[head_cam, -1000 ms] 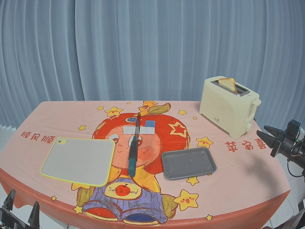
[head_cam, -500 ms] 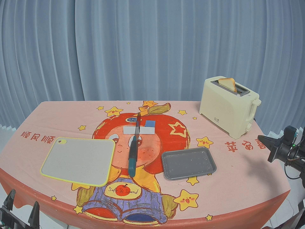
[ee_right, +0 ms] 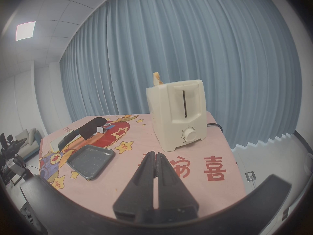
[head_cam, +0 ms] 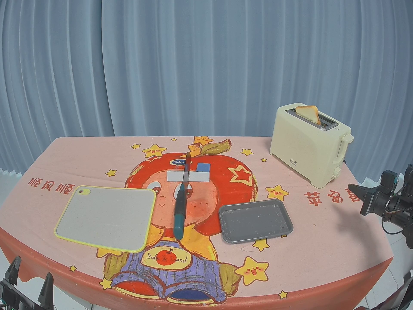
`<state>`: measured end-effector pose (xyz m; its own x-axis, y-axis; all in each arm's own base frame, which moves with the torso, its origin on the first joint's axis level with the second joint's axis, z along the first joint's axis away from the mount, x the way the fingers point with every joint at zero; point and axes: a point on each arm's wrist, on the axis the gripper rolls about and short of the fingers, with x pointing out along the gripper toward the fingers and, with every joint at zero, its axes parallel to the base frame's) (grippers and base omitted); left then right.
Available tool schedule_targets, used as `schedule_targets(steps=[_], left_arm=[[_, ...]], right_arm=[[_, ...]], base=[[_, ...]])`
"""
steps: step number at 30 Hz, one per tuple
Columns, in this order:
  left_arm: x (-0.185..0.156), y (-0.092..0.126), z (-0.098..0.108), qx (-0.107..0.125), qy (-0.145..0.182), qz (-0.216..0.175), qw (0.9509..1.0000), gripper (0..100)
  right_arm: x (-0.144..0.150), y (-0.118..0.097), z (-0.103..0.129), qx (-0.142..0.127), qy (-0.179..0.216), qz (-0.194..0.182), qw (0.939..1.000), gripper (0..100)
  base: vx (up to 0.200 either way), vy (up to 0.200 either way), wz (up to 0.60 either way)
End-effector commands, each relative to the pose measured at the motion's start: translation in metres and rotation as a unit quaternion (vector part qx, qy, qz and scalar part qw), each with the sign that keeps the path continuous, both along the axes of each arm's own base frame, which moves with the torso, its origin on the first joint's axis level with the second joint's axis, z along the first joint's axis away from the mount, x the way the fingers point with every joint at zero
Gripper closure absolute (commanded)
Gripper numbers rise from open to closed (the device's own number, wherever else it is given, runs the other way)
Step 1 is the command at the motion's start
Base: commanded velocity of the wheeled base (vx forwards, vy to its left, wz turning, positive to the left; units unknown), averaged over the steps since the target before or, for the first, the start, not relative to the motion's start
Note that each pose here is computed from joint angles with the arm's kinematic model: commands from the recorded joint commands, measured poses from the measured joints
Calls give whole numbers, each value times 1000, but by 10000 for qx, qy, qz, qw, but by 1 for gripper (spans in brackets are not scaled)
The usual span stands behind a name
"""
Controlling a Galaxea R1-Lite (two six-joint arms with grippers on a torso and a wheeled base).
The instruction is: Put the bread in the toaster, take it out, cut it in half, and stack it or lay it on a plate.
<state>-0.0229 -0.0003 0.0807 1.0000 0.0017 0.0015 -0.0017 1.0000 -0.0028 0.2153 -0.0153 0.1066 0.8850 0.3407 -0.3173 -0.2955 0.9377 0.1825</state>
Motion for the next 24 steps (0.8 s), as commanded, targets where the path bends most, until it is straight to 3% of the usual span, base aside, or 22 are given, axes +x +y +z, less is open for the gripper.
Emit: schedule_targets(steps=[1, 9, 16, 24], left_arm=[[0, 0, -5, -2, 7, 7, 10000, 0], [0, 0, -5, -2, 7, 7, 10000, 0], [0, 0, -5, -2, 7, -1, 10000, 0], [0, 0, -5, -2, 7, -1, 10000, 0]], right_arm=[[8, -6, -12, 32, 268, -113, 9996, 100], [16, -10, -28, 58, 616, -232, 9978, 100], [27, -7, -40, -69, 874, -652, 9940, 100], [32, 0, -41, 2, 916, -691, 9934, 100]], base=[[0, 0, 0], [0, 0, 0], [0, 0, 0], [0, 0, 0]])
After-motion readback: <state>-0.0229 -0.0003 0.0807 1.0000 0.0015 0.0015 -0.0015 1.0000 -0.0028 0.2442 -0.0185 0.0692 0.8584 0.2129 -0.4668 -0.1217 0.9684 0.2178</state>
